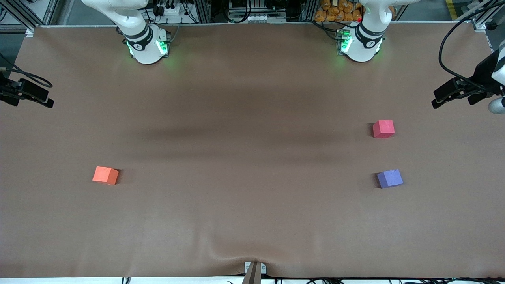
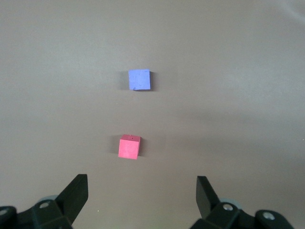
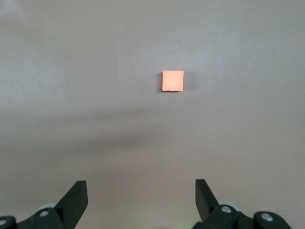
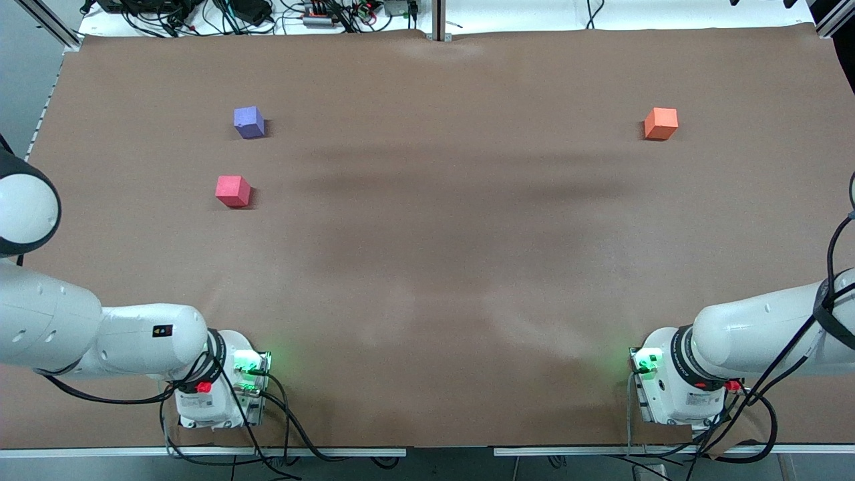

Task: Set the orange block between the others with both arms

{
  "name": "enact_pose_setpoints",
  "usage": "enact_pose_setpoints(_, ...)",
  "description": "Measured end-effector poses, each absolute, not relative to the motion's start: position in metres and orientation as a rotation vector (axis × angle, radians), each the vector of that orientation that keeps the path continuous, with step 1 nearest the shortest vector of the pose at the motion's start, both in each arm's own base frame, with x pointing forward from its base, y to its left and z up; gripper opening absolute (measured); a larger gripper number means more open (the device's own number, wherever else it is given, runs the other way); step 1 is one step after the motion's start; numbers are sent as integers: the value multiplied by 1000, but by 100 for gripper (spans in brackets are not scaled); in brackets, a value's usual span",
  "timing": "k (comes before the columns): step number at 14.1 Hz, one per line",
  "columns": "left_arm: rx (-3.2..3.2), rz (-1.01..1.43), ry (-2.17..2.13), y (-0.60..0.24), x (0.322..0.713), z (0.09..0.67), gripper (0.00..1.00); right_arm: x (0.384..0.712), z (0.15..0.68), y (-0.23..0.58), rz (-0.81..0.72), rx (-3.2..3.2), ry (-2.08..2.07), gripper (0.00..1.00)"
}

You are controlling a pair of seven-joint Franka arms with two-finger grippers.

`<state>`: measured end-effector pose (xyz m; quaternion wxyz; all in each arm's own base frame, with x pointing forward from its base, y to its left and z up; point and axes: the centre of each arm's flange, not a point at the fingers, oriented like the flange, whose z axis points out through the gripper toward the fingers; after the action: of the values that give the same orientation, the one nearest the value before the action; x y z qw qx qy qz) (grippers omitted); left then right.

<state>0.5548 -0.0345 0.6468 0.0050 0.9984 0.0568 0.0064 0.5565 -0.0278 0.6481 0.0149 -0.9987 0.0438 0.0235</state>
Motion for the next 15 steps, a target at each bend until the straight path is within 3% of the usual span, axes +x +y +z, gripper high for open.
enact_pose_setpoints(15, 3127, 16, 179, -34, 555, 647, 100, 558, 646, -28, 76, -3108, 136, 100)
